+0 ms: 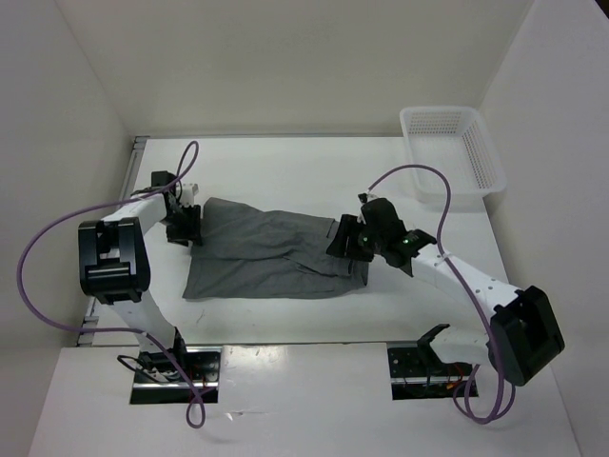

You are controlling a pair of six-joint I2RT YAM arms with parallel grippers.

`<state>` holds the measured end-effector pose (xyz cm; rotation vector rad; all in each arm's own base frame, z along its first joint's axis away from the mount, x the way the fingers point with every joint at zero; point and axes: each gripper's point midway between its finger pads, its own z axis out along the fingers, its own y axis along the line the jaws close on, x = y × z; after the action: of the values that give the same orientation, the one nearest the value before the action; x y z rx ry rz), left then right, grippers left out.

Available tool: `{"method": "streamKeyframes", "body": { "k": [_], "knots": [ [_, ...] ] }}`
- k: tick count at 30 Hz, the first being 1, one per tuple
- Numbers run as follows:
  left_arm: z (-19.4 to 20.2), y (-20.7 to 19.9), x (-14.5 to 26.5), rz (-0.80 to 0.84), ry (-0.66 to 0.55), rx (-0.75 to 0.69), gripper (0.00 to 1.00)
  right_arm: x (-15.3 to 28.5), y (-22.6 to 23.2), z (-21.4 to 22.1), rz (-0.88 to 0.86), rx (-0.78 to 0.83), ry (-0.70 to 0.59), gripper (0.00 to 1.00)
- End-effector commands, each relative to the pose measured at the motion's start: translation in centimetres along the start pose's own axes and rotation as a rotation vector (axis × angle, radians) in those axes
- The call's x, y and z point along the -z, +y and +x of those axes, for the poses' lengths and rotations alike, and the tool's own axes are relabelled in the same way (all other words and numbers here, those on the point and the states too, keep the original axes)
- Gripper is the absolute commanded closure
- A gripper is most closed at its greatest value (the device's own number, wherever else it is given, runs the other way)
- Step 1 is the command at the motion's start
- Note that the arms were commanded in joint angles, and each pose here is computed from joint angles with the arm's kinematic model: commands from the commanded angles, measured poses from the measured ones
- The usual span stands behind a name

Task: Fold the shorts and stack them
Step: Fold the shorts

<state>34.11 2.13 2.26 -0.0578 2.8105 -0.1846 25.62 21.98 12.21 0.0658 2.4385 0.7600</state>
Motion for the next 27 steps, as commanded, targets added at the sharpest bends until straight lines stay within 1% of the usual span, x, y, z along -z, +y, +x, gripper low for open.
{"method": "streamKeyframes", "body": {
  "k": [1,4,7,11,13,16,17,18,21,24,25,27],
  "knots": [
    [-2.6,-1.2,0.9,0.058,-0.086,-0.023,0.49,-0.1,1.2,-2.1,-0.03,-0.008,-0.067,0.39],
    [-2.4,-1.9,0.6,0.1,-0.08,-0.023,0.49,-0.1,1.4,-2.3,-0.044,-0.005,-0.084,0.39],
    [-2.3,-2.1,0.4,0.115,-0.072,-0.021,0.52,-0.2,1.1,-2.3,-0.038,-0.015,-0.09,0.39],
    [-3.3,-3.2,1.2,0.177,-0.104,-0.031,0.59,-0.7,1.2,-2.2,-0.046,-0.014,-0.081,0.39],
    [-3.3,-3.2,1.2,0.177,-0.104,-0.031,0.62,-0.9,1.1,-2.6,-0.032,-0.015,-0.093,0.39],
    [-3.4,-3.1,0.7,0.177,-0.095,-0.028,0.7,-0.3,0.4,-2.7,0.021,-0.028,-0.073,0.39],
    [-3.4,-3.1,0.7,0.178,-0.095,-0.028,0.76,0.1,0.3,-2.5,0.025,-0.029,-0.068,0.39],
    [-3.2,-3.1,0.5,0.178,-0.086,-0.026,0.79,0.9,0.7,-3.1,0.014,-0.025,-0.1,0.39],
    [-3.2,-3.1,0.5,0.178,-0.086,-0.026,0.88,1.9,-0.1,-3.5,0.042,-0.047,-0.133,0.39],
    [-4.0,-3.2,1.3,0.176,-0.116,-0.034,0.91,2.0,-1.2,-3.6,0.076,-0.111,-0.138,0.4],
    [-4.1,-3.2,1.6,0.175,-0.125,-0.036,0.94,1.7,-1.6,-3.2,0.087,-0.127,-0.125,0.4],
    [-3.8,-3.1,1.6,0.167,-0.111,-0.032,0.97,0.9,-2.3,-2.4,0.111,-0.144,-0.096,0.4]
  ]
}}
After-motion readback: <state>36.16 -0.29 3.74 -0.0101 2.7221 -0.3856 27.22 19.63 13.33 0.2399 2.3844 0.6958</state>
